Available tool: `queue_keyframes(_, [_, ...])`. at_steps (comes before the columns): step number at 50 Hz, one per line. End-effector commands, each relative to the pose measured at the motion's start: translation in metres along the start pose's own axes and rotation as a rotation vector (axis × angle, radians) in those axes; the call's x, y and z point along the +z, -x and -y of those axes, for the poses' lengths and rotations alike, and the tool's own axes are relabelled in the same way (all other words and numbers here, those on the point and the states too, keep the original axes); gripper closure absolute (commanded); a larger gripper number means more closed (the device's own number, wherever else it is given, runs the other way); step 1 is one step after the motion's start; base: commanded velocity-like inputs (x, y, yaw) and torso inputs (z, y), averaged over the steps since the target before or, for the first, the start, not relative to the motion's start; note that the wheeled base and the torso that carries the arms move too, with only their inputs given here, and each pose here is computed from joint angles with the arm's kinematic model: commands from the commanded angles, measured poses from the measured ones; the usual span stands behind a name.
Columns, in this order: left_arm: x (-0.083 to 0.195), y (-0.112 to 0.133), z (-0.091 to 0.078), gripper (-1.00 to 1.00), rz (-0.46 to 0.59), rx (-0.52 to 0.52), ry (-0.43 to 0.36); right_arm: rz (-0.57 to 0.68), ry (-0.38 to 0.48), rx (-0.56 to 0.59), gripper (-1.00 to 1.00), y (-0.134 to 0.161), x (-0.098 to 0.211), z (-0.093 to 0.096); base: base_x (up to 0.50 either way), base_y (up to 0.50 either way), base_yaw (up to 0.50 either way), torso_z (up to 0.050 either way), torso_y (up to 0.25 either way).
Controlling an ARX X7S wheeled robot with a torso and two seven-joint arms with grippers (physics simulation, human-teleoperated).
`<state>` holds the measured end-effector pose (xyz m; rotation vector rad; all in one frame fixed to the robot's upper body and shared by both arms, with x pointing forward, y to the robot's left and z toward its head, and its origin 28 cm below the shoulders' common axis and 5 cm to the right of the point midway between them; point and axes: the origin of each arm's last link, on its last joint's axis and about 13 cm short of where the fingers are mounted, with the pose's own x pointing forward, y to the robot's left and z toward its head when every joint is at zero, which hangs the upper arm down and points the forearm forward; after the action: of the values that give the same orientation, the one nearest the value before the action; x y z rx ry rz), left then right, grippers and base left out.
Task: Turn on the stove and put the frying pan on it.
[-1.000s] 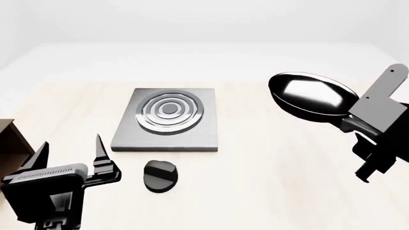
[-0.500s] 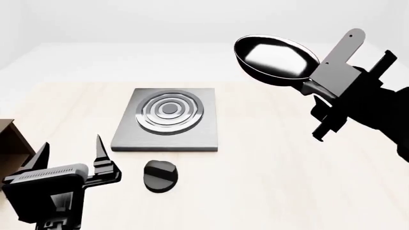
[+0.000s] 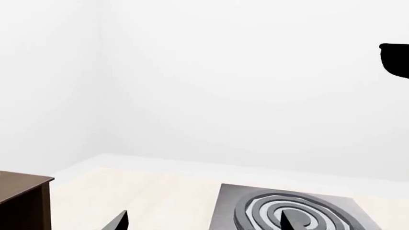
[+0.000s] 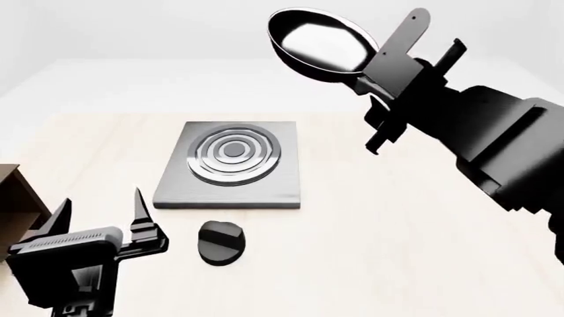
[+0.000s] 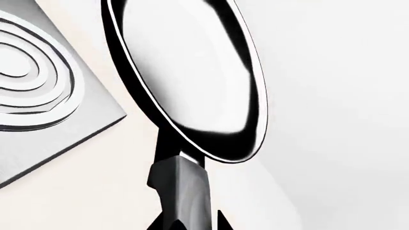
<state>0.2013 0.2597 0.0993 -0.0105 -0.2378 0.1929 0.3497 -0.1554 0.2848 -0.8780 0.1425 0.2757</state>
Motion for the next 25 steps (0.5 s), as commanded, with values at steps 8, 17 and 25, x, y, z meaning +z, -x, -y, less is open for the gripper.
queue_keyframes(8, [-0.002, -0.001, -0.001, -1.00, 0.020, -0.006, 0.015, 0.136, 0.050, -0.111, 1.00, -0.035, 0.041, -0.015, 0.00, 0.00, 0.00, 0.000, 0.001])
queue_keyframes(17, [-0.001, -0.001, -0.003, -1.00, 0.031, -0.009, 0.031, 0.152, 0.047, -0.117, 1.00, -0.050, 0.051, -0.028, 0.00, 0.00, 0.00, 0.001, 0.002])
queue_keyframes(25, [-0.001, 0.001, -0.002, -1.00, 0.040, -0.027, 0.025, 0.148, 0.040, -0.146, 1.00, -0.060, 0.058, -0.037, 0.00, 0.00, 0.00, 0.000, 0.001])
